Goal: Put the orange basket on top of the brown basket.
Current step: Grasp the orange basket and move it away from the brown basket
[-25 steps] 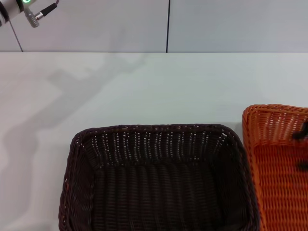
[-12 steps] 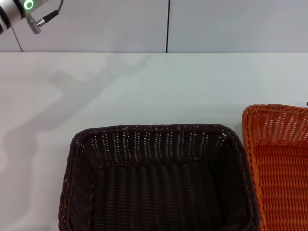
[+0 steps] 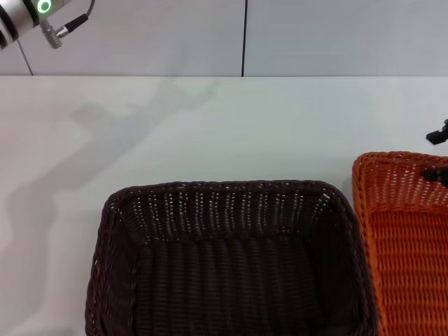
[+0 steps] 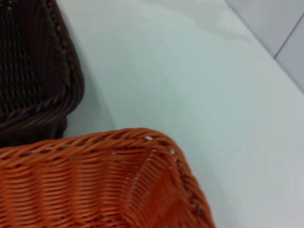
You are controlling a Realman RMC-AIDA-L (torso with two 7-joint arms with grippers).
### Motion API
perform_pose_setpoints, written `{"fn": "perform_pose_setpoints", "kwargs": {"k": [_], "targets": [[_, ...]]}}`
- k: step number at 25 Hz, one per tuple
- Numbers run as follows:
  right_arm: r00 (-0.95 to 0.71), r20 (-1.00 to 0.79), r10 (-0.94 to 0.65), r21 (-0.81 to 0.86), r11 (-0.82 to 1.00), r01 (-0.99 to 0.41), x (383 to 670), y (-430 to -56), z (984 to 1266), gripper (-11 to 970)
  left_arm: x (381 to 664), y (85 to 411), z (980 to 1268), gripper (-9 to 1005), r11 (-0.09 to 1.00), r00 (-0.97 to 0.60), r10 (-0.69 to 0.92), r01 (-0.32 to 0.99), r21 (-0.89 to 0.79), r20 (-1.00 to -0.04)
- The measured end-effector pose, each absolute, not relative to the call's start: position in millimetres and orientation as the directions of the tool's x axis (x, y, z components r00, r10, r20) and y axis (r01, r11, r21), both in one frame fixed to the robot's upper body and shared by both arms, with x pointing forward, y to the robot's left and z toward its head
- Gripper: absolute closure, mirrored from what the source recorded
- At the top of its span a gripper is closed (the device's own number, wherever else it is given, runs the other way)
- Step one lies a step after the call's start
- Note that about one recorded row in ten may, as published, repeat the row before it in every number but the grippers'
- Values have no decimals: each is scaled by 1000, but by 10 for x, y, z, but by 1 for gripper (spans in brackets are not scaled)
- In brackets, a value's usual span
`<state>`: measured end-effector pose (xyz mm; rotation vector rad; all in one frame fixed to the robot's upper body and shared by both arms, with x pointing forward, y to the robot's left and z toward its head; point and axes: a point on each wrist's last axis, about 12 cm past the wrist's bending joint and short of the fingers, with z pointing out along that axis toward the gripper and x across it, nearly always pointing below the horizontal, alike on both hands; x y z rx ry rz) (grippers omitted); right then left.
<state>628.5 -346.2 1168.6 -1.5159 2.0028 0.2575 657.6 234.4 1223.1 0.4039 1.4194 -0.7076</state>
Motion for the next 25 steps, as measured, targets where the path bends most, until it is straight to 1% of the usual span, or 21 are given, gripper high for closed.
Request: {"fn": "perform_pose_setpoints", "kwargs": {"k": [5, 9, 14, 17, 20, 25], "targets": [[-159, -562, -812, -187, 312, -932, 6303, -3387, 11573, 266, 6584, 2329, 12241, 167, 735, 0, -201, 661, -150, -980], [-148, -564, -813, -216, 317, -923, 6312, -3332, 11477, 267, 6587, 2307, 12237, 167, 731, -3, -198, 665, -150, -980], [-148, -565, -812, -203, 311, -929, 6286, -3293, 11426, 409, 6583, 2315, 12201, 167, 731, -14, -202, 663, -161, -979], [-148, -574, -806, -166, 292, -942, 6236, -3307, 11446, 510, 6573, 2329, 12180, 167, 732, -20, -204, 661, -166, -979], [-171, -576, -799, -122, 291, -949, 6180, -3400, 11506, 618, 6571, 2331, 12170, 167, 731, -23, -205, 661, -169, -978], [-251, -568, -784, -41, 331, -943, 6072, -3699, 11680, 664, 6570, 2328, 12133, 167, 729, -35, -207, 660, -178, -978]]}}
